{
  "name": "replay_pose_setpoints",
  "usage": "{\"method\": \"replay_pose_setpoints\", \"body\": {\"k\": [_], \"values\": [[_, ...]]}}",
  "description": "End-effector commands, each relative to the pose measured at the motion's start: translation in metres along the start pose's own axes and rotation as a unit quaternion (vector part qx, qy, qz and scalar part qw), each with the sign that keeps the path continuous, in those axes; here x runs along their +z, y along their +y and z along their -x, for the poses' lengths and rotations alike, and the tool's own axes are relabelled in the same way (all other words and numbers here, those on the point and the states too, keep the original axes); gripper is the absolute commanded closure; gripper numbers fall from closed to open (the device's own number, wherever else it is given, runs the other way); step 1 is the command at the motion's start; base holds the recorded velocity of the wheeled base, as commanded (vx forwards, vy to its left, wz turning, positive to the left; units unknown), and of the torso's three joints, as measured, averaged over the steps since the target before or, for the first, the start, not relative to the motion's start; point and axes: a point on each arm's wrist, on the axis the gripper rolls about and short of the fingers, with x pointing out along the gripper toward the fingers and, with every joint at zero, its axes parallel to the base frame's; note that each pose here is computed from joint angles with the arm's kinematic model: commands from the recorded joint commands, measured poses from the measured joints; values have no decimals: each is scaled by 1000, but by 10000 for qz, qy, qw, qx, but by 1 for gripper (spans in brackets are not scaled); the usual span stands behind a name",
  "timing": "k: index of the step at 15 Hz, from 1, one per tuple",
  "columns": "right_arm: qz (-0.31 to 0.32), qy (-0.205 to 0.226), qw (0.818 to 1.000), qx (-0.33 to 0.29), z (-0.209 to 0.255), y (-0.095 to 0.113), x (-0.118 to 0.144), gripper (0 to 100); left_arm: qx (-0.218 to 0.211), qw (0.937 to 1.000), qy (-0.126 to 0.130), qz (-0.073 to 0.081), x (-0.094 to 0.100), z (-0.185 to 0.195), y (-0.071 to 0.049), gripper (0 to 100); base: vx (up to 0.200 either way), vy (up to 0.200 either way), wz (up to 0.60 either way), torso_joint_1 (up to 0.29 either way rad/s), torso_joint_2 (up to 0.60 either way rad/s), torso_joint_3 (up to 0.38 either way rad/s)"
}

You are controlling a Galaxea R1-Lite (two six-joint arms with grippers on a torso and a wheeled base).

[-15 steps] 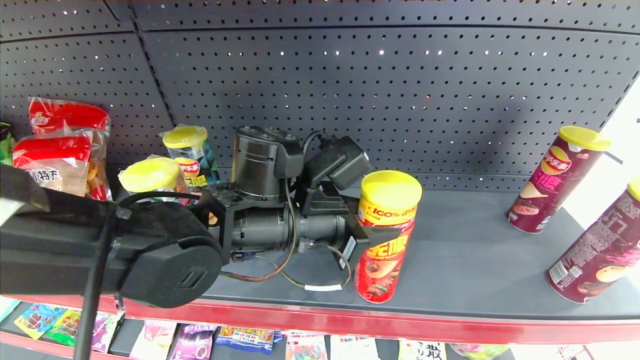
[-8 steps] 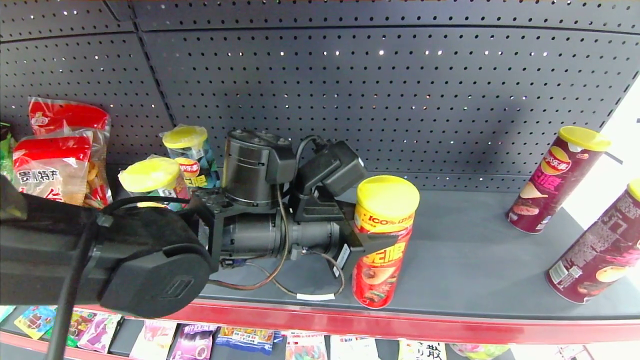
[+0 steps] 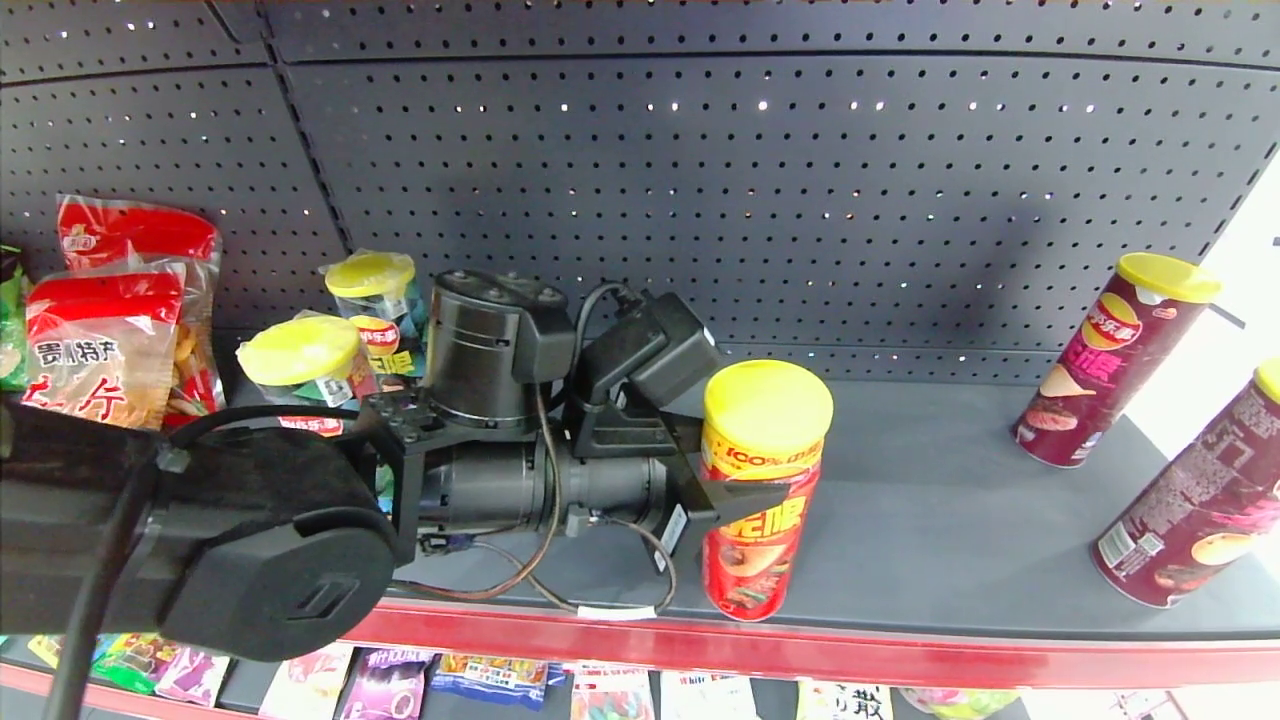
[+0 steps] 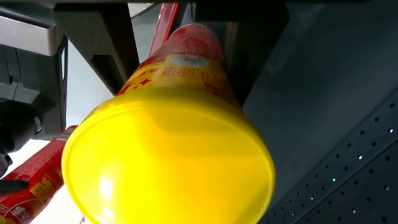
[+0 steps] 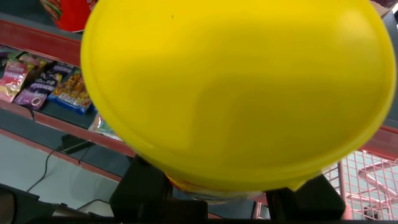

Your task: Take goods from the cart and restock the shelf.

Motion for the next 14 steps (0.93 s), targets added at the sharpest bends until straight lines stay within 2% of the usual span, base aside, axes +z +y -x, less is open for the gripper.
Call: {"method": "replay_pose_setpoints", "body": {"k": [1,10,11,14], "values": [[2,16,10000,7,0,0,-1,100,-1,10000,58,27,-4,-5,2,100,0,0,0,0,0,0],[3,8,10000,6,0,0,-1,100,15,10000,24,4,-1,-9,1,100,0,0,0,0,0,0],[3,8,10000,6,0,0,-1,100,18,10000,10,-3,0,-9,2,0,0,0,0,0,0,0],[4,-7,10000,5,0,0,1,100,20,10000,39,18,-1,-6,0,0,0,0,0,0,0,0]]}}
